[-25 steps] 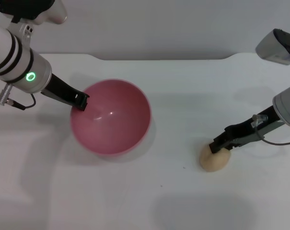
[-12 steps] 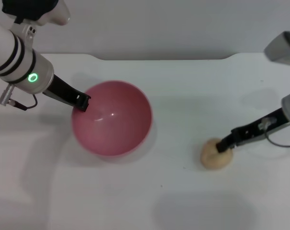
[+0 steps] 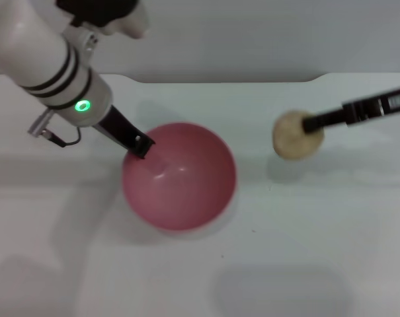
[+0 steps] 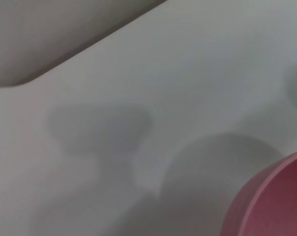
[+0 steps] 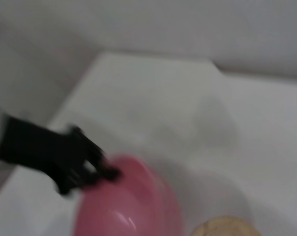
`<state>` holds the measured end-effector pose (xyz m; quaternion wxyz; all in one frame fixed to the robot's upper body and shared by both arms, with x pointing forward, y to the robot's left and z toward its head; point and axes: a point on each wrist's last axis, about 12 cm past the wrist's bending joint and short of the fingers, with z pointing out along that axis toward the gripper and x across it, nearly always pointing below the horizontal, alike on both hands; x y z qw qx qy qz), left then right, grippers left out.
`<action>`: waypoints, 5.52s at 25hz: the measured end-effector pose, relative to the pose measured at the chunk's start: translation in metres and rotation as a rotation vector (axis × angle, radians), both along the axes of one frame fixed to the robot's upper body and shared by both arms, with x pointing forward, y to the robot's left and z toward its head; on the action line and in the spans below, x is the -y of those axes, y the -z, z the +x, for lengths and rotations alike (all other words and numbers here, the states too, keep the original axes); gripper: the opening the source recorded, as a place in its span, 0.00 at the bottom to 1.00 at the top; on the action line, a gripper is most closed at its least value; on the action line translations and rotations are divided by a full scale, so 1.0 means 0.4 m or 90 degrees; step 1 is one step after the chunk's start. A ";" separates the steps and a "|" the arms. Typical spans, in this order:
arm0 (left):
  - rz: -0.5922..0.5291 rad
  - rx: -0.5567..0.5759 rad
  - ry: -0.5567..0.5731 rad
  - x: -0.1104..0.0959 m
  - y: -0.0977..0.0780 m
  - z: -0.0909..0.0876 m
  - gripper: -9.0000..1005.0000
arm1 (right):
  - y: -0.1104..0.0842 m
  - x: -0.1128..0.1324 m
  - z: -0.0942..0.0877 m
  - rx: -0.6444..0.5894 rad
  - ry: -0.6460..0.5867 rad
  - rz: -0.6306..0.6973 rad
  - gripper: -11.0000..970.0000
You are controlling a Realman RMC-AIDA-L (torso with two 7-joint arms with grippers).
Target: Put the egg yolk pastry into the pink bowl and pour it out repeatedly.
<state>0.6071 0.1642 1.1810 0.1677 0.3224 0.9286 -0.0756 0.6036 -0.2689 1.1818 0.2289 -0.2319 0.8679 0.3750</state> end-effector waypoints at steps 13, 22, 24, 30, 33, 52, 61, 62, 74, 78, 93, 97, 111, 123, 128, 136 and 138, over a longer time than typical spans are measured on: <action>0.005 0.009 0.031 0.073 -0.019 -0.006 0.01 | -0.049 -0.213 0.031 0.098 -0.181 -0.050 0.05; -0.006 0.015 0.032 0.079 -0.021 -0.004 0.01 | -0.029 -0.279 0.029 0.095 -0.238 -0.104 0.19; -0.009 0.020 0.030 0.078 -0.018 -0.002 0.01 | -0.036 -0.276 0.031 0.102 -0.226 -0.100 0.27; -0.031 0.064 -0.002 0.050 0.000 0.016 0.01 | -0.059 -0.210 0.042 0.108 -0.123 -0.058 0.52; -0.049 0.097 -0.032 0.020 0.014 0.027 0.01 | -0.063 -0.144 0.039 0.095 -0.055 -0.049 0.52; -0.136 0.590 0.059 0.026 0.075 -0.081 0.01 | 0.069 0.182 -0.081 -0.059 0.234 -0.058 0.54; -0.006 0.848 0.330 0.126 0.164 -0.162 0.01 | 0.092 0.190 -0.094 -0.083 0.242 -0.047 0.54; 0.016 0.877 0.357 0.133 0.170 -0.171 0.01 | 0.095 0.189 -0.095 -0.086 0.242 -0.046 0.54; 0.132 1.072 0.427 0.164 0.211 -0.237 0.01 | 0.118 0.191 -0.108 -0.104 0.253 -0.033 0.54; 0.070 1.017 0.284 0.141 0.186 -0.201 0.01 | 0.117 0.182 -0.105 -0.101 0.244 -0.032 0.54; -0.295 0.457 -0.032 -0.089 0.059 0.014 0.01 | 0.098 0.032 -0.044 -0.034 0.077 -0.062 0.55; -0.281 0.294 -0.097 -0.168 0.031 0.034 0.01 | 0.104 -0.010 -0.034 -0.016 0.024 -0.068 0.56; -0.077 0.111 -0.259 -0.329 -0.066 -0.070 0.01 | 0.172 -0.240 -0.003 0.122 -0.150 -0.083 0.57; -0.043 0.078 -0.271 -0.357 -0.072 -0.122 0.01 | 0.220 -0.358 -0.030 0.117 -0.219 -0.094 0.72; -0.042 0.075 -0.269 -0.354 -0.070 -0.122 0.01 | 0.249 -0.356 -0.046 0.090 -0.224 -0.107 0.72; -0.036 0.076 -0.247 -0.333 -0.072 -0.116 0.01 | 0.274 -0.344 -0.058 0.067 -0.208 -0.107 0.71; -0.035 0.075 -0.242 -0.327 -0.073 -0.114 0.01 | 0.278 -0.342 -0.059 0.064 -0.205 -0.108 0.71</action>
